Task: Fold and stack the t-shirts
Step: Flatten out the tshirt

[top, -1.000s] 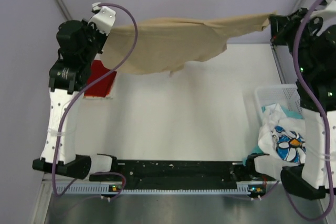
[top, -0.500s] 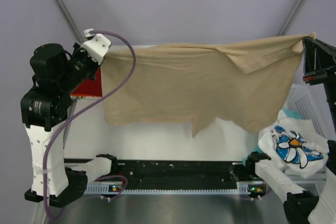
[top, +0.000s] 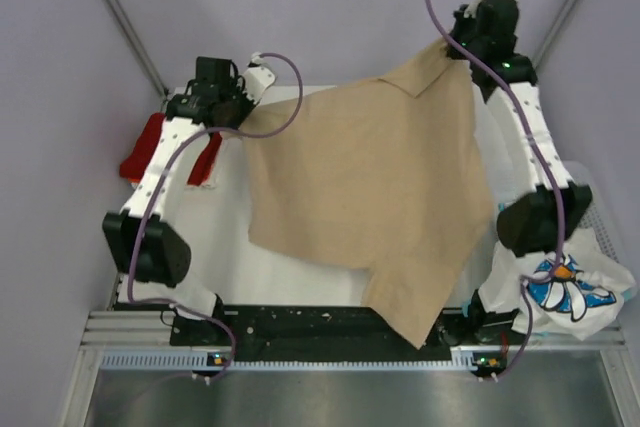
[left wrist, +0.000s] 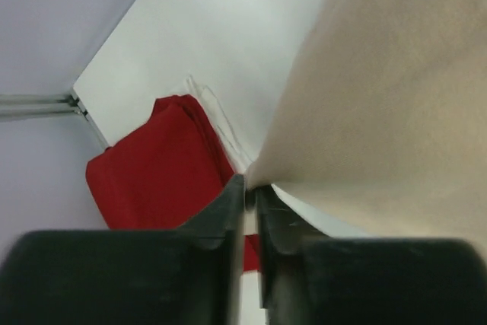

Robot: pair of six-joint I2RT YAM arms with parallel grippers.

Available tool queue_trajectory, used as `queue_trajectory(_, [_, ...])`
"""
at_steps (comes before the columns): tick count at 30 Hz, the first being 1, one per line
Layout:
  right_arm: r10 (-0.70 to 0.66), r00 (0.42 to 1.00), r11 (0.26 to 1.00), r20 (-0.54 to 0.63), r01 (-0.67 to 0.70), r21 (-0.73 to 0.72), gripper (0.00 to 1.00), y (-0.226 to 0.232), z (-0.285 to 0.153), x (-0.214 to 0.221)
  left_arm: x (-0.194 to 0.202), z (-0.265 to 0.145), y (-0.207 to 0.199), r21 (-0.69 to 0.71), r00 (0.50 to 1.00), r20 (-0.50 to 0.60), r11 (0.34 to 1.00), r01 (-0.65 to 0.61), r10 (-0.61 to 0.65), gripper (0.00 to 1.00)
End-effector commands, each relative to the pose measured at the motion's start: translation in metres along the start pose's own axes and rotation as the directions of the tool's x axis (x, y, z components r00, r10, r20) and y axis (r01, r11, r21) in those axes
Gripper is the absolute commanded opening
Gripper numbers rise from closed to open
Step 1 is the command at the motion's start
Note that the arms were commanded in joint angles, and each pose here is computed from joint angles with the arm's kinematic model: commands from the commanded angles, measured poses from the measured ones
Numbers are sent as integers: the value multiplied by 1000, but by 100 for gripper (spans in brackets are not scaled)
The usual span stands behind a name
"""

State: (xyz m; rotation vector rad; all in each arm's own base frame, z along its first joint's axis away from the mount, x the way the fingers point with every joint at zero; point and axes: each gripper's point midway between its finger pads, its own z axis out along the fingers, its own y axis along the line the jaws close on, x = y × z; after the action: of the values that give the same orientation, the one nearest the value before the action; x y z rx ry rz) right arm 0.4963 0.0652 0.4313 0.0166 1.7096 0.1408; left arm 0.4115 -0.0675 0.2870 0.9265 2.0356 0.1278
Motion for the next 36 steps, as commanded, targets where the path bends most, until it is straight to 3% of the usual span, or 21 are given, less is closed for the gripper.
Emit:
queue_trajectory(1, [-14, 1000, 997, -24, 16, 76, 1, -16, 71, 19, -8, 73, 58, -203, 998, -31, 978, 53, -61, 28])
queue_trajectory(2, [-7, 998, 995, -55, 13, 94, 28, -20, 84, 32, -6, 87, 68, -241, 995, -59, 969, 61, -78, 46])
queue_trajectory(3, [-2, 995, 994, -96, 12, 107, 54, -22, 96, 48, 3, 105, 72, -259, 990, -101, 963, 73, -102, 55])
queue_trajectory(4, [1, 988, 993, -155, 17, 118, 70, -25, 104, 70, 8, 115, 79, -289, 983, -136, 954, 78, -121, 59])
queue_trajectory(5, [5, 980, 992, -197, 20, 124, 81, -26, 104, 83, 10, 120, 82, -300, 979, -158, 951, 80, -132, 60])
queue_trajectory(8, [13, 957, 990, -291, 28, 138, 96, -30, 87, 113, 17, 119, 72, -262, 972, -188, 961, 88, -141, 61])
queue_trajectory(12, [85, 922, 977, -377, -2, 215, 96, -40, 38, 152, 22, 102, 25, -96, 991, -129, 995, 29, -41, 61])
queue_trajectory(16, [149, 864, 963, -480, -17, 269, 96, -42, -15, 211, 44, 73, -35, 86, 989, -92, 990, -111, 119, 59])
queue_trajectory(23, [74, 723, 972, -686, 101, 211, 95, -12, -122, 318, 152, 27, -121, 373, 924, -199, 897, -237, 327, 57])
queue_trajectory(29, [186, 619, 968, -763, 16, 249, 87, 8, -208, 377, 211, 8, -151, 411, 878, -215, 855, -317, 429, 59])
queue_trajectory(36, [226, 466, 966, -855, 2, 257, 84, 38, -276, 435, 250, 24, -154, 361, 830, -242, 840, -404, 503, 61])
